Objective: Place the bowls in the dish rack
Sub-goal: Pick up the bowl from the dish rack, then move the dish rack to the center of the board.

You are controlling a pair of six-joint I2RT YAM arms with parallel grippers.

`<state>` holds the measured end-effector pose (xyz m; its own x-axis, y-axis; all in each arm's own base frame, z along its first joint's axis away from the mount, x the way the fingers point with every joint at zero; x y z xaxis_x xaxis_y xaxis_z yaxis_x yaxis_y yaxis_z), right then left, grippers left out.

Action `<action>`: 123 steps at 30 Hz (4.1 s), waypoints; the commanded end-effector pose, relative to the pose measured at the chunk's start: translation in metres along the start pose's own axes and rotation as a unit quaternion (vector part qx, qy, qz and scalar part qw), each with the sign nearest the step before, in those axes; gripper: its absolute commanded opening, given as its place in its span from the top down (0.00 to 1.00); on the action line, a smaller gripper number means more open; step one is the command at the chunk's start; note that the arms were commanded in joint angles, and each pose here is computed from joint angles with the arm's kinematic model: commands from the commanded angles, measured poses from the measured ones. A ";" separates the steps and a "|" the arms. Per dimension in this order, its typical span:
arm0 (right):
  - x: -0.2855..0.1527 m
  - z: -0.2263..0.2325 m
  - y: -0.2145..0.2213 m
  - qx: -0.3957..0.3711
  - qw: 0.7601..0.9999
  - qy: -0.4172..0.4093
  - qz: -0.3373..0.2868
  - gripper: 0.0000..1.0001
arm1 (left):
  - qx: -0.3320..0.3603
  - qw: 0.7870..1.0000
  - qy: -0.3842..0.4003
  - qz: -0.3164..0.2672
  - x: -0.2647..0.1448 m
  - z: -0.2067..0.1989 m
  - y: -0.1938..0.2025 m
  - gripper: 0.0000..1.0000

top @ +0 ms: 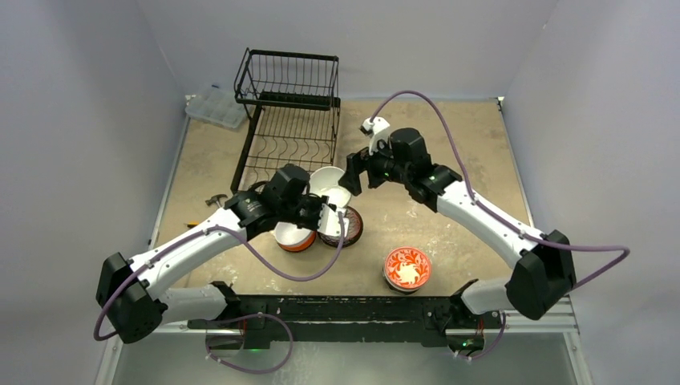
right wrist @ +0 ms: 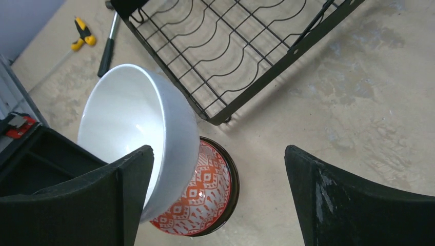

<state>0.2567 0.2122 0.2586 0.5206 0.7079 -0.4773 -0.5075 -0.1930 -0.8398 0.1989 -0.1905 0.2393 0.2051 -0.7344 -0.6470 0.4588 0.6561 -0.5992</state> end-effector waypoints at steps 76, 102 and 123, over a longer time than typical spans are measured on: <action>-0.008 -0.039 0.009 0.216 0.967 -0.127 -0.050 1.00 | -0.374 0.827 -0.403 -0.117 -0.023 0.039 -0.001 0.01; -0.011 -0.041 0.008 0.195 0.974 -0.110 -0.041 1.00 | -0.700 0.447 -0.551 0.086 -0.113 0.069 0.196 0.01; -0.020 -0.037 -0.001 0.176 0.976 -0.116 -0.060 1.00 | -0.858 0.414 -0.296 0.073 -0.037 0.049 0.243 0.11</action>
<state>0.2689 0.1722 0.2179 0.4005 0.8251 -0.3985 -0.7898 0.0904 -0.6066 0.3460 0.0010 0.1388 0.5287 -0.1110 -0.8415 -0.7768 -0.4630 -0.4270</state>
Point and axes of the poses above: each gripper's point midway between its finger pads, its own x axis out along the fingers, its own z axis along the line the jaws close on, y = z × x, the point moved 10 cm from there along -x, back along the fingers
